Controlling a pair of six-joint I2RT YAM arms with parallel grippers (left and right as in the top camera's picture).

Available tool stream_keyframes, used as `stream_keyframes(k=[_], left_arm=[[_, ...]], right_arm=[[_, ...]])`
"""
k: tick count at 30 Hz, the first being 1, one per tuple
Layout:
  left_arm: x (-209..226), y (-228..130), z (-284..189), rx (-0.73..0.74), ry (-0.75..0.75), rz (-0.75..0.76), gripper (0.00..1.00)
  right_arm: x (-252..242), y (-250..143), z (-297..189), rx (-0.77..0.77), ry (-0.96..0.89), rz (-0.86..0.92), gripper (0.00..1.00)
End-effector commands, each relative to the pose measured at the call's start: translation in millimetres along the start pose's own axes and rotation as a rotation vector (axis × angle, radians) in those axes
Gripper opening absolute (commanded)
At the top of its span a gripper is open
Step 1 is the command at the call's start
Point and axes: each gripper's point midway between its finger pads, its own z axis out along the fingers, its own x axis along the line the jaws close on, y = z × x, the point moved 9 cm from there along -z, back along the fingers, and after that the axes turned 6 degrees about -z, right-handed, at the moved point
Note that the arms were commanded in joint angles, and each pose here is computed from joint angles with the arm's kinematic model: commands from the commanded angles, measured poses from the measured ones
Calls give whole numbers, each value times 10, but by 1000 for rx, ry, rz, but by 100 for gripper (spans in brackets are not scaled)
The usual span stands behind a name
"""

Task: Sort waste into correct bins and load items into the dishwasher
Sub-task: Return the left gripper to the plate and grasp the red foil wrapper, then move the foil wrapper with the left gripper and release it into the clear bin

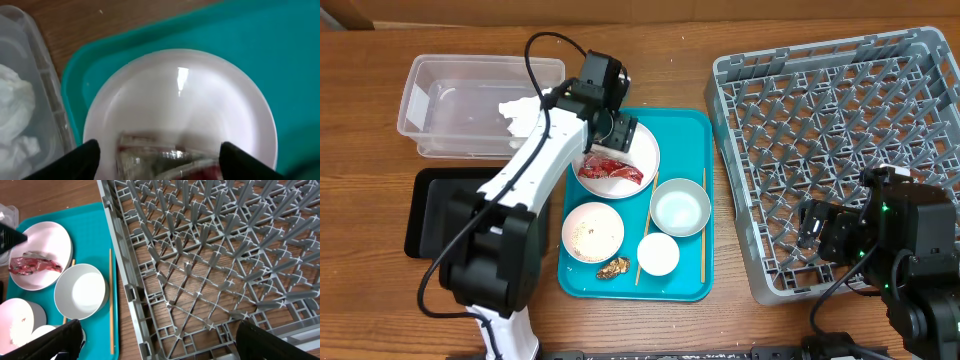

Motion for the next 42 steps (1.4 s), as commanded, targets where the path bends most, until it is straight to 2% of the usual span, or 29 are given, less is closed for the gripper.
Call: stream_keyframes(k=[1,4,7,15,17,18,20,21,26,32,37,42], left_arm=[[-93,-202,40,118,-134,281,84],[-84,-371,145,211,-154,355,88],[-66,-422,255,245,-144,361,88],[-29,-465,462,282,-103,351,81],[-27,-497,500,303,-102,332,70],[-28,-517,530,316,-103,320,58],[-26,-536,547,329,-98,299,26],[-25,-535,547,329,-95,288,5],[-16,-411,414,281,-76,178,4],[87,-53,-134,107,-58,49,4],[425,169,-711,-67,48,-58,4],[904,211,-999,-163,189,-165,4]], right_arm=[[-5,44,-78,-38,-4,4,100],[-5,44,-78,-38,-3,4,100],[-5,44,-78,-38,-3,4,100],[-5,43,-78,-37,-3,4,100],[-5,43,-78,-37,-4,4,100],[-5,43,-78,-37,-4,4,100],[-5,43,-78,-37,-3,4,100],[-5,43,-78,-37,-3,4,100],[-5,43,-78,-37,-4,4,100],[-7,34,-78,-31,-5,4,100],[-8,27,-78,-27,-6,4,100],[-8,27,-78,-27,-6,4,100]])
